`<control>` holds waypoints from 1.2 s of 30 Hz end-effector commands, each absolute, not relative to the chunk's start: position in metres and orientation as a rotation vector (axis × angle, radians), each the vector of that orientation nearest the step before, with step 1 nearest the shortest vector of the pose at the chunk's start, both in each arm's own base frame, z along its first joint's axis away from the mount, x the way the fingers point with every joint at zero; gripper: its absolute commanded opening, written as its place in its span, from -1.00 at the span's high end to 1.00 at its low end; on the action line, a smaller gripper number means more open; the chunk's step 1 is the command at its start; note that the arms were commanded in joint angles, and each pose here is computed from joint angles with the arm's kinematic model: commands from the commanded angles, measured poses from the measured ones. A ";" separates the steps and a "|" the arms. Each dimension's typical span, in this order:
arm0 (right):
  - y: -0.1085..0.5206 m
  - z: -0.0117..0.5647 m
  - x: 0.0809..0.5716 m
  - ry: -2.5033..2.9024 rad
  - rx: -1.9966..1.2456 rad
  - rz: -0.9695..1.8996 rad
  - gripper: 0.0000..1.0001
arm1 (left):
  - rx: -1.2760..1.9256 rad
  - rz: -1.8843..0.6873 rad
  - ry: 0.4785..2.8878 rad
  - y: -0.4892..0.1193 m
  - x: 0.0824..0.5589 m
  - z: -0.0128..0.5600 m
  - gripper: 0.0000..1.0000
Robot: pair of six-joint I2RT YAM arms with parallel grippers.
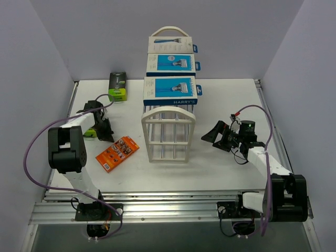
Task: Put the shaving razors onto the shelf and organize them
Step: Grab a shaving razor with the right arm
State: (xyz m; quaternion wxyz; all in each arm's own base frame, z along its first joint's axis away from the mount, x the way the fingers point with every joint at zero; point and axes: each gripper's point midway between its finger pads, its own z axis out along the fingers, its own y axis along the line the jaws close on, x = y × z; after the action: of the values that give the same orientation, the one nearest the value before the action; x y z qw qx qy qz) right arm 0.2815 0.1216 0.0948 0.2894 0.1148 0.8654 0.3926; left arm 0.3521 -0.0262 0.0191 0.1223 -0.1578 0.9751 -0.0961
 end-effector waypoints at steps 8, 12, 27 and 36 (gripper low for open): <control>0.126 0.098 0.281 2.294 0.271 1.064 -1.00 | -0.458 -0.265 2.774 -0.019 0.355 0.043 0.15; 0.126 0.099 0.280 2.292 0.265 1.064 -1.00 | -0.438 -0.263 2.710 -0.018 0.350 0.064 -0.34; 0.132 0.099 0.276 2.303 0.235 1.066 -1.00 | -0.473 -0.394 2.683 -0.061 0.328 0.096 -0.54; 0.133 0.098 0.276 2.306 0.233 1.070 -1.00 | -0.775 -0.438 2.644 -0.088 0.288 0.090 -0.63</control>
State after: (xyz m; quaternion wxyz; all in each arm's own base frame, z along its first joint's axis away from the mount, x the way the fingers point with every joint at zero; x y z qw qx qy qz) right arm 0.2769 0.1308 0.0937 0.2809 0.1010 0.8677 0.3974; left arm 0.2979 -0.0772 0.0805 0.1696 -0.2193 0.9502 -0.1420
